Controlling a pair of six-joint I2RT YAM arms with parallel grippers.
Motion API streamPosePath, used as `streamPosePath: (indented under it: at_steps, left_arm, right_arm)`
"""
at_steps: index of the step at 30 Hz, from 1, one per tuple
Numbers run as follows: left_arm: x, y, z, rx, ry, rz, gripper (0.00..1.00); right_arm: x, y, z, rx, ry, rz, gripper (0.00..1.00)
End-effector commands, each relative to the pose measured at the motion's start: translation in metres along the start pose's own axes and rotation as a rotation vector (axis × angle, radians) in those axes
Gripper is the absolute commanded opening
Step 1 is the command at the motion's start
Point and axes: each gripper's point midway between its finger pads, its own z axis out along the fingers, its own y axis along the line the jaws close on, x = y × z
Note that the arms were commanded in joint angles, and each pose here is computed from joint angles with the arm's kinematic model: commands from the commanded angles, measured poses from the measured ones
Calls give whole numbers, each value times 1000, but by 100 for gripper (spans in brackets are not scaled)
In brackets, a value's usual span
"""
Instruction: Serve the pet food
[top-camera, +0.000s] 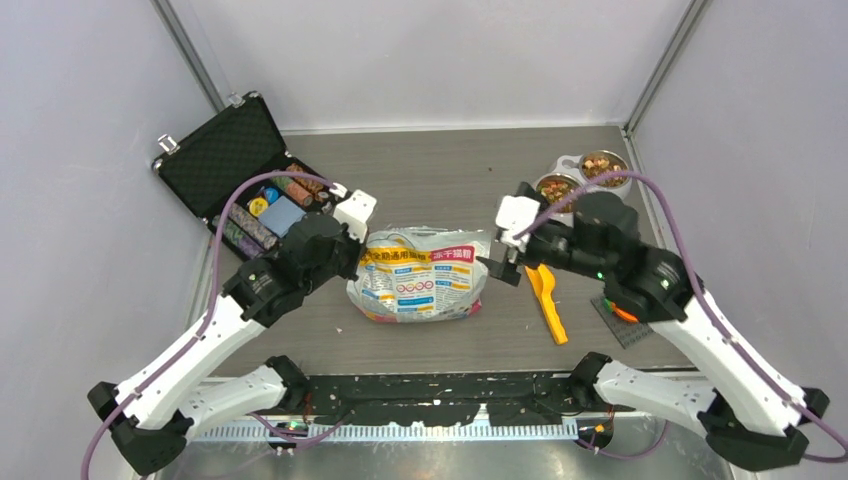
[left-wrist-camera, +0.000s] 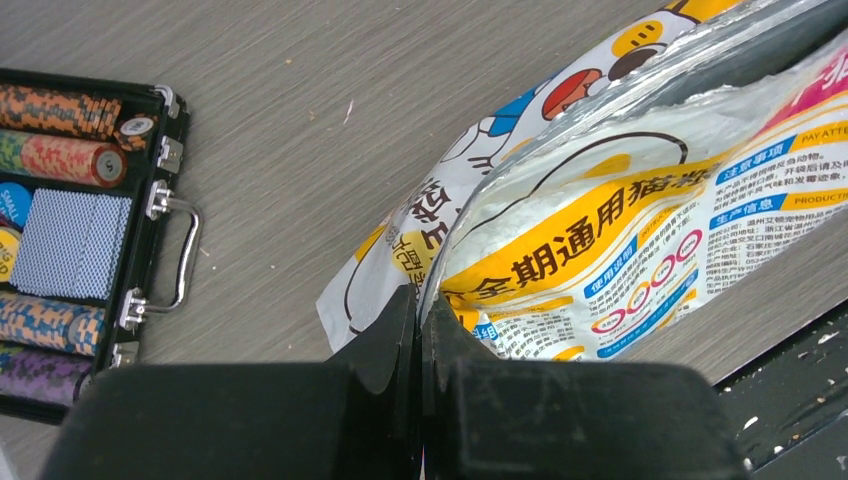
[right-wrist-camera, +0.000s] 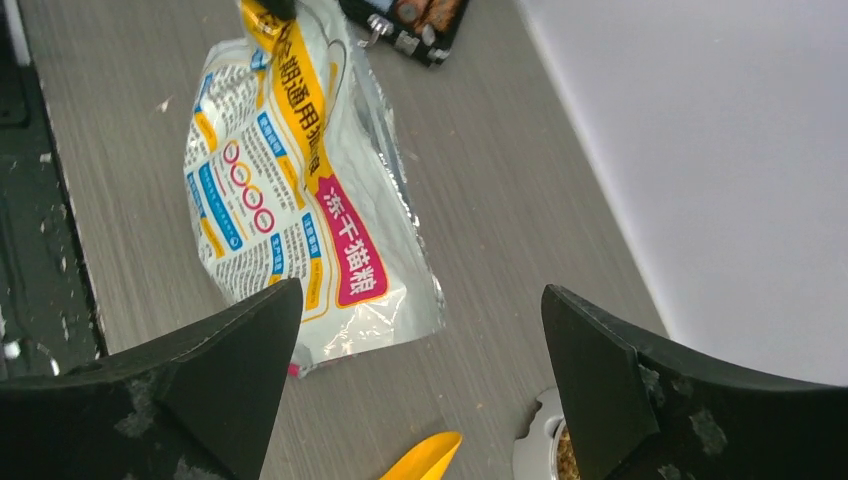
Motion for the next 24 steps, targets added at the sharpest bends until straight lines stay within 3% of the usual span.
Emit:
streamPosePath:
  at_steps: [1,4,10,17,21,24]
  left_arm:
    - [-59,13,-16,-32,-249,23,0]
    - [-60,13,-16,-32,-254,31,0]
    - [-58,18,-19,-55,-272,25,0]
    - [-58,17,-24,-39,-299,54,0]
    - [-58,20,-25,-54,-298,57,0]
    - [-60,19,-27,-50,-304,58,0]
  right_arm:
    - [29,20,21,-229,211,-102,98]
    - [36,19,46,-311,303,-107,97]
    - [24,30,68,-484,311,-102,94]
    - [20,20,90,-454,321,-77,87]
    - [20,23,92,-478,328,-66,77]
    - [28,26,97,-487,360,-46,76]
